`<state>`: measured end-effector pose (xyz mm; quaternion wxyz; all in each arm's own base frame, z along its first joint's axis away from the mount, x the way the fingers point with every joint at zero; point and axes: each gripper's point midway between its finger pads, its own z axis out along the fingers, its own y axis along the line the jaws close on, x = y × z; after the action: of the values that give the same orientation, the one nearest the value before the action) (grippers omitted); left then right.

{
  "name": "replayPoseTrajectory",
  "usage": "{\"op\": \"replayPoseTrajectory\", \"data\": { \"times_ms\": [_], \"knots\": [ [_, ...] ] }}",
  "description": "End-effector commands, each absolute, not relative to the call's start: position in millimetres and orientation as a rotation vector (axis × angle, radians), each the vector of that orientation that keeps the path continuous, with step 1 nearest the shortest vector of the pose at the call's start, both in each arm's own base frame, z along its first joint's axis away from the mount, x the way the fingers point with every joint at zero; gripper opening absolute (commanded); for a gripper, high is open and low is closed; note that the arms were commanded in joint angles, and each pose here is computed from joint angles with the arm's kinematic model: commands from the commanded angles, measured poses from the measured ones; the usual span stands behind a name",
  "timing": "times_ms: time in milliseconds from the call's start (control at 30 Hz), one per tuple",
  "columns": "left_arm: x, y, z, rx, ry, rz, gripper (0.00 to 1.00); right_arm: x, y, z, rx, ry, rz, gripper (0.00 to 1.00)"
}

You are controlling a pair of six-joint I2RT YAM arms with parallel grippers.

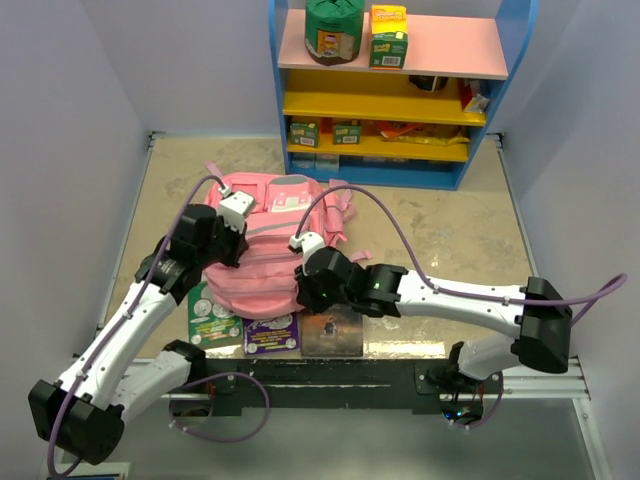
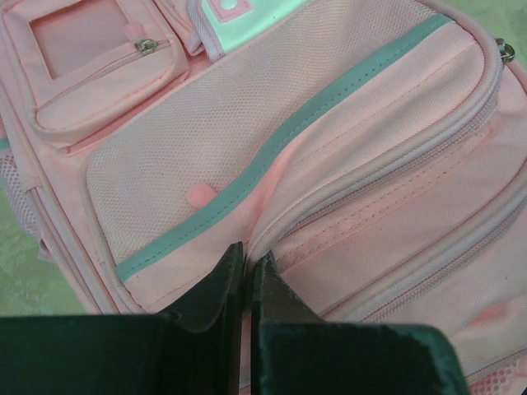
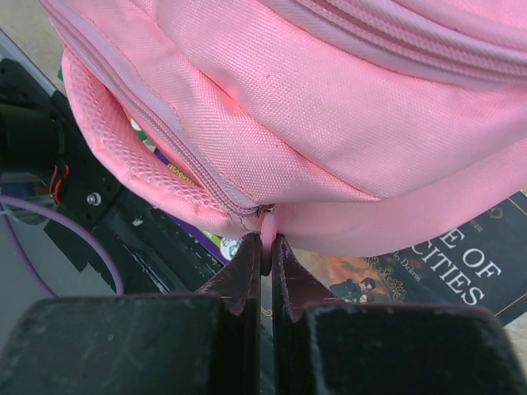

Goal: Pack the student bag
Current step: Unzip the student bag at the center of the board.

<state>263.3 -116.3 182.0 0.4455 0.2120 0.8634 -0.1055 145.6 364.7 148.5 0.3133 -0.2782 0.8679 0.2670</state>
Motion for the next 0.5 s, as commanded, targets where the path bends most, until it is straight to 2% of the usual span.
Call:
{"op": "replayPoseTrajectory", "data": {
  "times_ms": [0,467],
  "knots": [
    [294.1,-120.1,259.6,0.396,1.879,-0.302,0.00,138.5,377.3,189.7,-0.713,2.176,0.898,0.00],
    [300.8,-111.7,245.9,0.355,1.915,-0.257,0.00,173.6,372.2,217.9,-0.512,2.093,0.846,0.00]
  ]
}}
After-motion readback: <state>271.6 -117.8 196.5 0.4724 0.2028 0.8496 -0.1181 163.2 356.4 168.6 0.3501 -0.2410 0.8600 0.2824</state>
